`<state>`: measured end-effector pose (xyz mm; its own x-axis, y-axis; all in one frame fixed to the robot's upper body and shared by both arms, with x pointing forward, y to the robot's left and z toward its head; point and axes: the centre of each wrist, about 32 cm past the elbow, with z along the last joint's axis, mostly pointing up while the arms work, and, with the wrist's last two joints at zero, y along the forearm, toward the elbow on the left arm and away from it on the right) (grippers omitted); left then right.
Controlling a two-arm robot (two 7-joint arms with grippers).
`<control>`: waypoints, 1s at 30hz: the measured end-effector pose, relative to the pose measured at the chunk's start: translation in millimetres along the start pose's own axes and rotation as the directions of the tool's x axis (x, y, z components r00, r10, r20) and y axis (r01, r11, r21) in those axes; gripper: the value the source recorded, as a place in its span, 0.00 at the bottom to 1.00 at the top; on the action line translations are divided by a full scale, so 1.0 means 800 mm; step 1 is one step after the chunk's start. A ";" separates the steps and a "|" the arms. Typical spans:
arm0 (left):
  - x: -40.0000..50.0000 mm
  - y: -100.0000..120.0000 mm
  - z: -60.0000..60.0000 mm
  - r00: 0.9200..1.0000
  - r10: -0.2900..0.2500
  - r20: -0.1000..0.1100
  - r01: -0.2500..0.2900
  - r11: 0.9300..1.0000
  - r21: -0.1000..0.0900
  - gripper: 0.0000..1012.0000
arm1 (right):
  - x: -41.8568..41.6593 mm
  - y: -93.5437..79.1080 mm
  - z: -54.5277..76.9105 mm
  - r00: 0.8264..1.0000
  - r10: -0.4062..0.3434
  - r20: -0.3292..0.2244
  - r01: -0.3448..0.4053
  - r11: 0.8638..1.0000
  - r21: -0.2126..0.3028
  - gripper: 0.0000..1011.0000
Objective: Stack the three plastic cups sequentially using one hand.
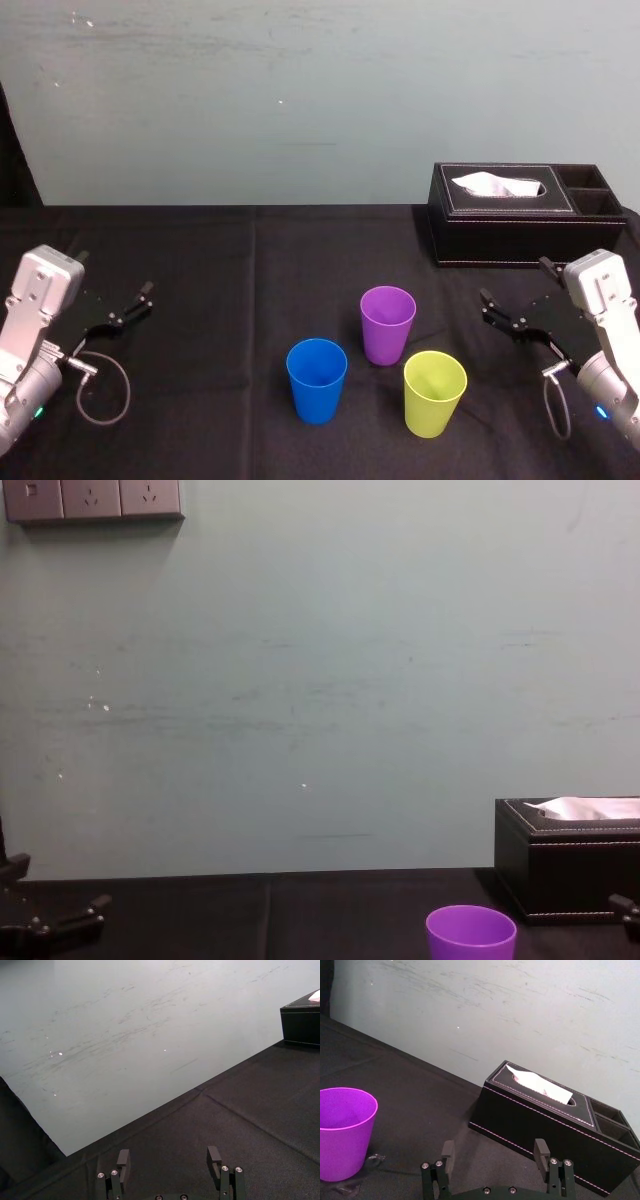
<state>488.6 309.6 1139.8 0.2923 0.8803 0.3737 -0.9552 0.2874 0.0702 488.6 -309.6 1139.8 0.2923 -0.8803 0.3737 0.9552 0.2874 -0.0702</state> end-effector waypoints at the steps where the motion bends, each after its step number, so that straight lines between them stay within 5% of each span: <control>1: 0.000 0.000 0.000 1.000 0.000 0.000 0.000 1.000 0.000 0.99 | 0.000 0.000 0.000 1.000 0.000 0.000 0.000 1.000 0.000 0.99; 30: 0.000 0.000 0.000 1.000 0.000 0.000 0.000 1.000 0.000 0.99 | 0.000 0.000 0.000 1.000 0.000 0.000 0.000 1.000 0.000 0.99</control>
<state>488.6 309.7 1139.8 0.2923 0.8803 0.3738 -0.9552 0.2874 0.0703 488.6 -309.7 1139.8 0.2923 -0.8803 0.3737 0.9552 0.2874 -0.0702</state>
